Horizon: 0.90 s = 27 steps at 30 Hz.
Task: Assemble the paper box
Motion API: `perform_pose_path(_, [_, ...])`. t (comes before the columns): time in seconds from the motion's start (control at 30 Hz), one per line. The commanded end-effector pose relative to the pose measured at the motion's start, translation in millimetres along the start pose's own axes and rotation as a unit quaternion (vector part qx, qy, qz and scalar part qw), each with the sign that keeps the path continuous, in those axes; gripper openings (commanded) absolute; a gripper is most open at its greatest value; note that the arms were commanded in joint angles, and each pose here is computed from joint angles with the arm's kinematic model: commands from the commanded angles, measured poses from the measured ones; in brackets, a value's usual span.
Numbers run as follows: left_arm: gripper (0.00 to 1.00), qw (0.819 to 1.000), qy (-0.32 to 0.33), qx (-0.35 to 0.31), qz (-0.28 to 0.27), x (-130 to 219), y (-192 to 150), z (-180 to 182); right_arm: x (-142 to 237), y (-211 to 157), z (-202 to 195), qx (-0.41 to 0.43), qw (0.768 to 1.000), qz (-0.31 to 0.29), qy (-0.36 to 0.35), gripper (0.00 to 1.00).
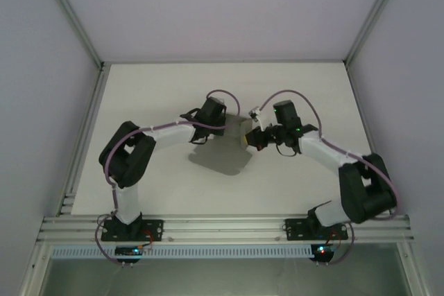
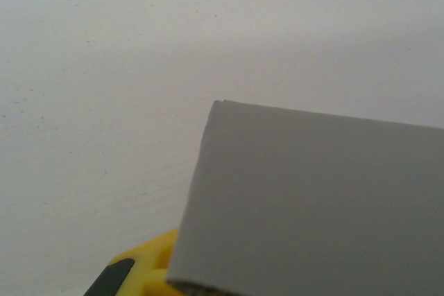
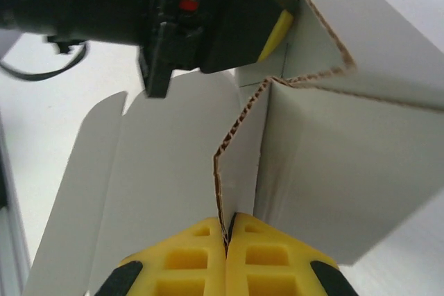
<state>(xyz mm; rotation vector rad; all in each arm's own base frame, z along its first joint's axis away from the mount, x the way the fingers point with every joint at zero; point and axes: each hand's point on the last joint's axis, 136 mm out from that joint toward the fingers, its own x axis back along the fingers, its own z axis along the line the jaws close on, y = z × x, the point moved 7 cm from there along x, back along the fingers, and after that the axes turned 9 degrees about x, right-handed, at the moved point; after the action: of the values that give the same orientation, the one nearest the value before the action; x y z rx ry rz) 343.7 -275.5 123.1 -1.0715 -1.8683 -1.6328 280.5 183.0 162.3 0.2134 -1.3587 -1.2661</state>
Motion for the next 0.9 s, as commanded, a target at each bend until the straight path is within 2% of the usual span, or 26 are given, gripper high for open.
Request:
perform_pose_path(0.0, [0.00, 1.000, -0.002, -0.015, 0.016, -5, -9, -9, -21, 8, -6, -0.017, 1.000, 0.010, -0.022, 0.00])
perform_pose_path(0.17, [0.00, 1.000, -0.002, -0.018, 0.018, -4, -10, -10, -30, 8, -16, -0.020, 0.995, 0.039, -0.093, 0.00])
perform_pose_path(0.2, [0.00, 1.000, 0.001, -0.019, 0.018, -4, -10, -9, -29, 6, -14, -0.021, 0.994, 0.045, -0.094, 0.03])
perform_pose_path(0.3, [0.00, 1.000, 0.013, -0.022, 0.014, -5, -10, -6, -16, 2, -5, -0.024, 0.994, 0.052, -0.092, 0.24])
perform_pose_path(0.37, [0.00, 0.999, 0.019, -0.023, 0.012, -6, -11, -4, -3, -2, 0, -0.023, 0.993, 0.056, -0.103, 0.46])
perform_pose_path(0.53, [0.00, 0.999, 0.029, -0.027, 0.014, -9, -14, 1, 44, -17, 7, -0.021, 0.984, 0.047, -0.169, 0.74])
perform_pose_path(0.6, [0.00, 0.999, 0.031, -0.026, 0.014, -10, -14, 3, 66, -19, 7, -0.023, 0.980, 0.024, -0.199, 0.87])
perform_pose_path(0.63, [0.00, 0.999, 0.029, -0.025, 0.013, -10, -14, 2, 79, -18, 6, -0.027, 0.975, 0.003, -0.221, 0.98])
perform_pose_path(0.73, [0.00, 0.999, 0.025, -0.023, 0.010, -11, -13, 2, 116, -17, 2, -0.054, 0.958, -0.069, -0.273, 0.98])
perform_pose_path(0.8, [0.00, 0.999, 0.024, -0.022, 0.008, -11, -13, 2, 138, -20, -9, -0.102, 0.936, -0.118, -0.317, 0.98])
perform_pose_path(0.87, [0.00, 1.000, 0.024, -0.018, 0.004, -11, -13, 2, 156, -32, -26, -0.176, 0.908, -0.132, -0.355, 0.98])
